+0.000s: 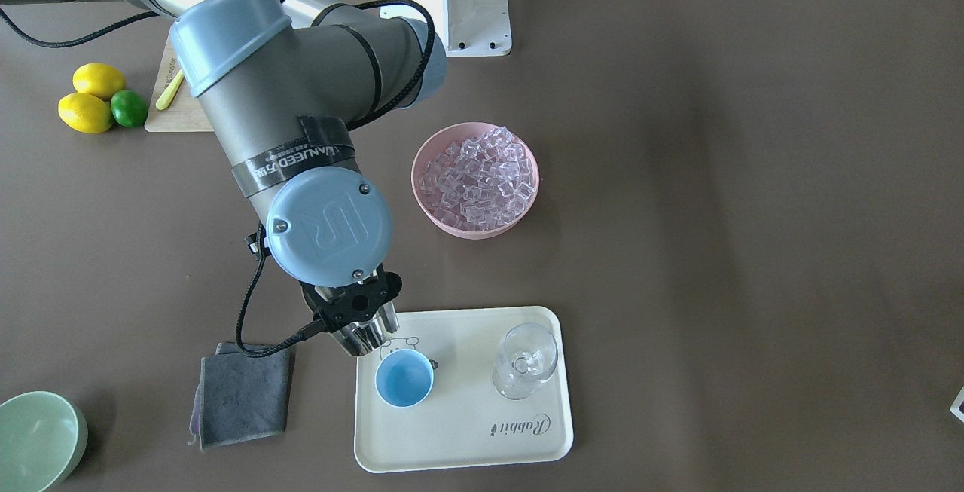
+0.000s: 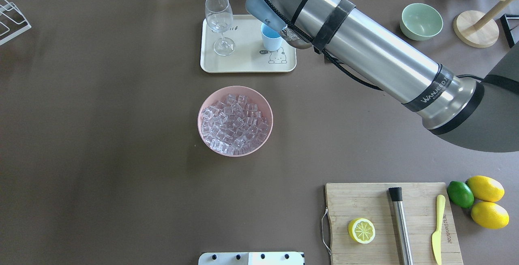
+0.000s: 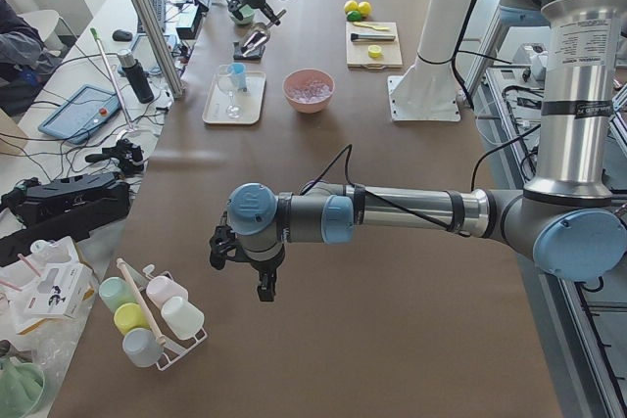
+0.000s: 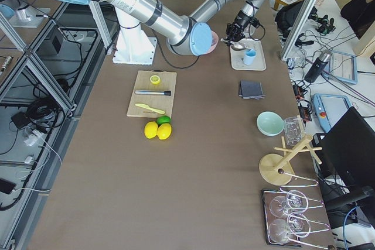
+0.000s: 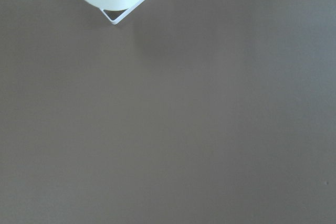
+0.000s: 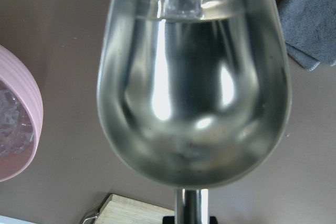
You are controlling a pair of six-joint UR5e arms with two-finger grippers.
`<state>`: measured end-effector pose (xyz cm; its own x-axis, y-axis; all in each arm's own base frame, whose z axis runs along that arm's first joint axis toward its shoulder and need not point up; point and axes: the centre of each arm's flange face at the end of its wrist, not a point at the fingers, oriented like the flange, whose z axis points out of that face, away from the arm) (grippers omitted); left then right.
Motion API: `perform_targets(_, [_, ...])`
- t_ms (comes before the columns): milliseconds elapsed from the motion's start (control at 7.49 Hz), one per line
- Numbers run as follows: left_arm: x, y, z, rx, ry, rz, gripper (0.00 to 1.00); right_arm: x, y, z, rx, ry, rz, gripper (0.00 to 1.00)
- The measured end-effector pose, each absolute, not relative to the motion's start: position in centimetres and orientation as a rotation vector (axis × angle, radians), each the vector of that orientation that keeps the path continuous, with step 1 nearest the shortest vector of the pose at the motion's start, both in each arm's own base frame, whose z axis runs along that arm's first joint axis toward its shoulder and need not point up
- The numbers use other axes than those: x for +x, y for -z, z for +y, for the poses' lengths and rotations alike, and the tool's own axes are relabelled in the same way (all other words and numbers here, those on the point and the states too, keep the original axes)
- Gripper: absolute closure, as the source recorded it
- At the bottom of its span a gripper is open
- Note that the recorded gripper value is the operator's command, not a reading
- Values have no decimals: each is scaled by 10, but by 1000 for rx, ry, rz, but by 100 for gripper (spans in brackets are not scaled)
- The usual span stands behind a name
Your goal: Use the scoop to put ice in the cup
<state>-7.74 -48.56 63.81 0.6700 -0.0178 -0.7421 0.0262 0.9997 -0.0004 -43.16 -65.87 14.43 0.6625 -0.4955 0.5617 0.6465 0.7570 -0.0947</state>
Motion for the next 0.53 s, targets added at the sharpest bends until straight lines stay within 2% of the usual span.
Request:
perform_targets(267, [-82,-645,-483,-53,171,840,2,-439,-127,-669,-319,656,-522,100])
perform_targets(534, [-83,-647,-482,-70,208,840,2,-439,-121,-672,-315,665,-508,100])
